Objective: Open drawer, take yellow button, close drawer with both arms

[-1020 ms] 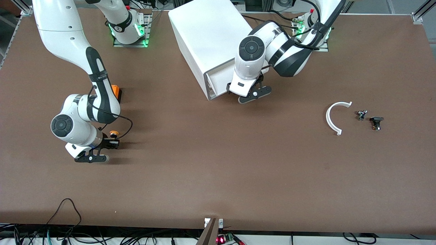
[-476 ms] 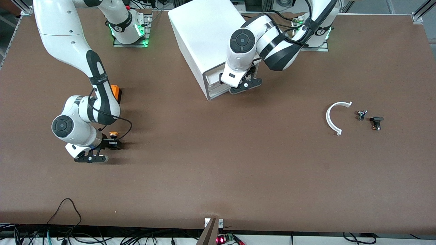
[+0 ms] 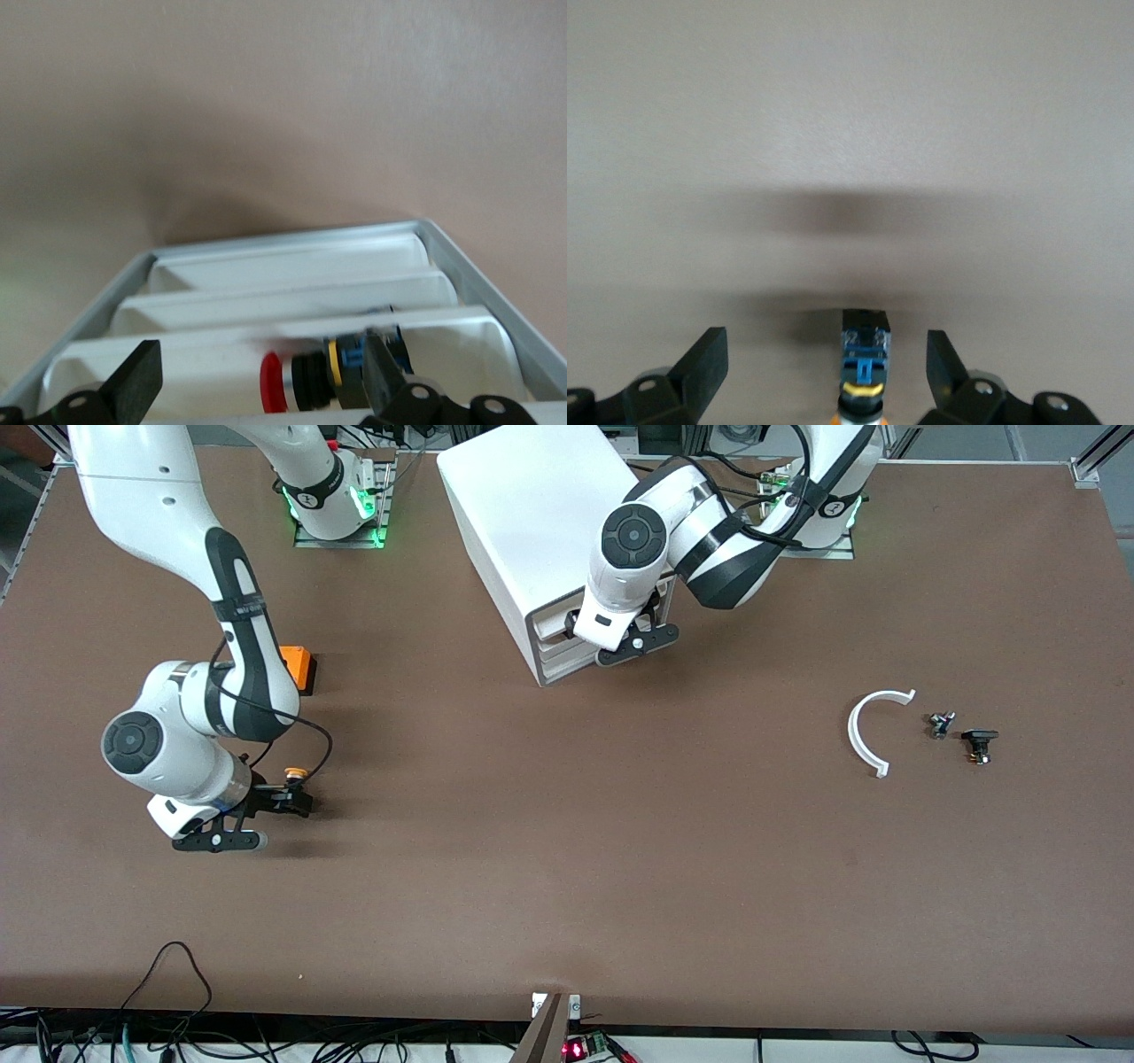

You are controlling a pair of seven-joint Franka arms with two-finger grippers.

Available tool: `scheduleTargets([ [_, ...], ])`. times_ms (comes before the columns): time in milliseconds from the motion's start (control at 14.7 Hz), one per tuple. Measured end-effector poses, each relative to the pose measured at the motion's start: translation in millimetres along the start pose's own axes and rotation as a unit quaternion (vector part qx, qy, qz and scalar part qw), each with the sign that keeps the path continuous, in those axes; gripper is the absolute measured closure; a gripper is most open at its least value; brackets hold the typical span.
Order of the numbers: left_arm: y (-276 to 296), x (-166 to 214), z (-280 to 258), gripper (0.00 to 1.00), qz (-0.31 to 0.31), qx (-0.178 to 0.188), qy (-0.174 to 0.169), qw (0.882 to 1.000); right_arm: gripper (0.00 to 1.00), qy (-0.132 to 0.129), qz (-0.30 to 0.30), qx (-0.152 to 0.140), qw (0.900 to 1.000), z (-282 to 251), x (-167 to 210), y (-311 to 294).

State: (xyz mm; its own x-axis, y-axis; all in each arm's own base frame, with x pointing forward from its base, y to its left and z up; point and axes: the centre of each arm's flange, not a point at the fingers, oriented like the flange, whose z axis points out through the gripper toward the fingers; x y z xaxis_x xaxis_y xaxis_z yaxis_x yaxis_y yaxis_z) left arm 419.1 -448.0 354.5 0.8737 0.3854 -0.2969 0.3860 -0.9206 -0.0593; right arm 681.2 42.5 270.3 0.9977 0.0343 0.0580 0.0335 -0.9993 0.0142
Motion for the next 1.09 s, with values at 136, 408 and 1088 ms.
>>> scheduleTargets([
  [136, 0.0, -2.3, 1.9, 0.00, -0.004, -0.002, -0.011, 1.000, 0.00, 0.010, 0.000, 0.007, 1.000, -30.7, 2.0, -1.3],
  [408, -0.7, -2.1, 2.4, 0.00, -0.005, 0.000, -0.013, 1.000, 0.00, 0.021, -0.001, 0.027, 0.999, -105.8, -2.9, -1.7],
  [1088, -51.1, 77.9, -113.2, 0.00, 0.066, 0.012, 0.051, 0.996, 0.00, -0.019, 0.036, 0.019, 0.999, -244.2, -30.8, -10.0],
])
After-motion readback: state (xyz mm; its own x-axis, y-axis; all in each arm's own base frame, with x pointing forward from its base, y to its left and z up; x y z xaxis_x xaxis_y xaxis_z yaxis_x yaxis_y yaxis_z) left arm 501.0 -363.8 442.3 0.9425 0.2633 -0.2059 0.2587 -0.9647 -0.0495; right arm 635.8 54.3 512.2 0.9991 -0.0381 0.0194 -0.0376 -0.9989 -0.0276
